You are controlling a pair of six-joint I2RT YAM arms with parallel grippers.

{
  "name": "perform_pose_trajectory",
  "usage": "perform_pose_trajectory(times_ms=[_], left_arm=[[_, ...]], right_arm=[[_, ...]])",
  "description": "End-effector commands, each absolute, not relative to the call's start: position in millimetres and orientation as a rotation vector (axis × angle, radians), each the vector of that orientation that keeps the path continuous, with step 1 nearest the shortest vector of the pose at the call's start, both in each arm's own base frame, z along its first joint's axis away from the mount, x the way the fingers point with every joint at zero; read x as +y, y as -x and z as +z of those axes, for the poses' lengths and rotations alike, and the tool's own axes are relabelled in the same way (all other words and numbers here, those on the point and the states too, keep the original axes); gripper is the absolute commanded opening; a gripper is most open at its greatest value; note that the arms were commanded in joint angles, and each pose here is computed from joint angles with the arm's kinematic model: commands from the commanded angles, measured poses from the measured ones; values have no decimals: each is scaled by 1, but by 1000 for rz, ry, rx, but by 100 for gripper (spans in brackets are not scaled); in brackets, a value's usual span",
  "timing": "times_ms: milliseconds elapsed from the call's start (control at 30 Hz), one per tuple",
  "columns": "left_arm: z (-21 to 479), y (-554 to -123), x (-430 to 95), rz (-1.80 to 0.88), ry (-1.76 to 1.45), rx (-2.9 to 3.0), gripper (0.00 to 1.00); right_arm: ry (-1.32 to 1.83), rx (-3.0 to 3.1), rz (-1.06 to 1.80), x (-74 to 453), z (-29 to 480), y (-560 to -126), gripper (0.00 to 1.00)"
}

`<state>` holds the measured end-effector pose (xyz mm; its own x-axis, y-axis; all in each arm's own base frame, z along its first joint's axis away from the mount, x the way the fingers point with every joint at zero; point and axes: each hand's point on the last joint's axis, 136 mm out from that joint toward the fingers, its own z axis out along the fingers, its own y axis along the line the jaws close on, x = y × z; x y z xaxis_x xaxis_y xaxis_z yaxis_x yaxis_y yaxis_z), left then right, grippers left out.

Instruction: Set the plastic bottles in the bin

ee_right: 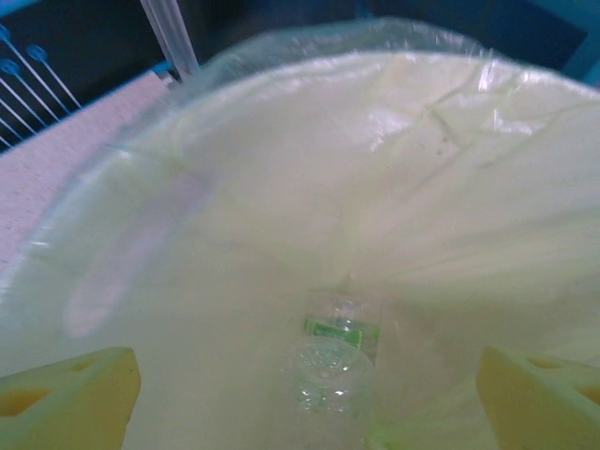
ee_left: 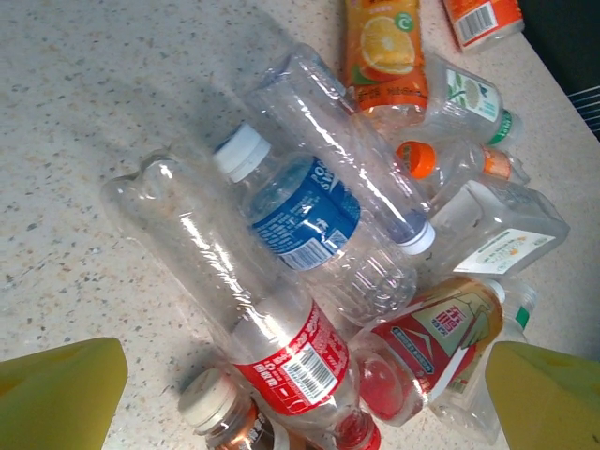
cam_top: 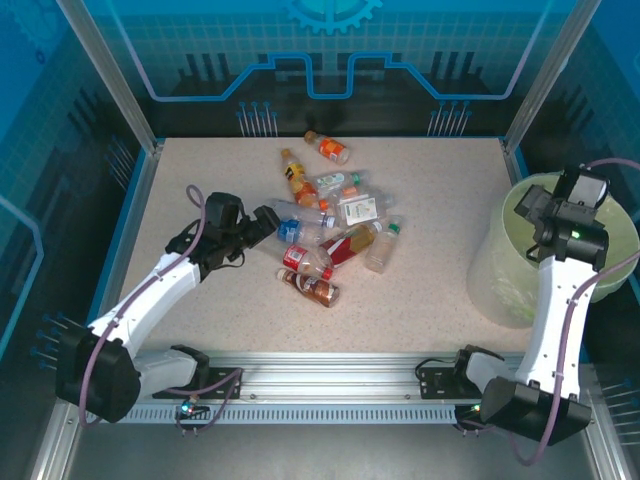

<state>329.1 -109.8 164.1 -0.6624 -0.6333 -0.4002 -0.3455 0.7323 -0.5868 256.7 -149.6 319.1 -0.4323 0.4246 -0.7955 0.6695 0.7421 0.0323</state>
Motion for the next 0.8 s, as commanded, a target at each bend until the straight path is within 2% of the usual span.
perform_pose_trajectory(times_ms=[0,233,433,600,767], left_arm=[[158,-323,-99,-608,826,2322,99],[142,-318,-91,-594,934,2322,99],[138,-319,-92,-624,970,2311,99],[130,-318,-96,-641,990,2338,99],[125,-318,-99,-659,996,2353,99]], right_arm=[[-754,1995,-293,-129,356,-256,95],[-535,1919,-51,-68,391,-272,99],[-244,1961,203,15,391,-299,100],[-104,2048,297,80,360,-315,100],[-209,2159,261,109,299,-329,100]])
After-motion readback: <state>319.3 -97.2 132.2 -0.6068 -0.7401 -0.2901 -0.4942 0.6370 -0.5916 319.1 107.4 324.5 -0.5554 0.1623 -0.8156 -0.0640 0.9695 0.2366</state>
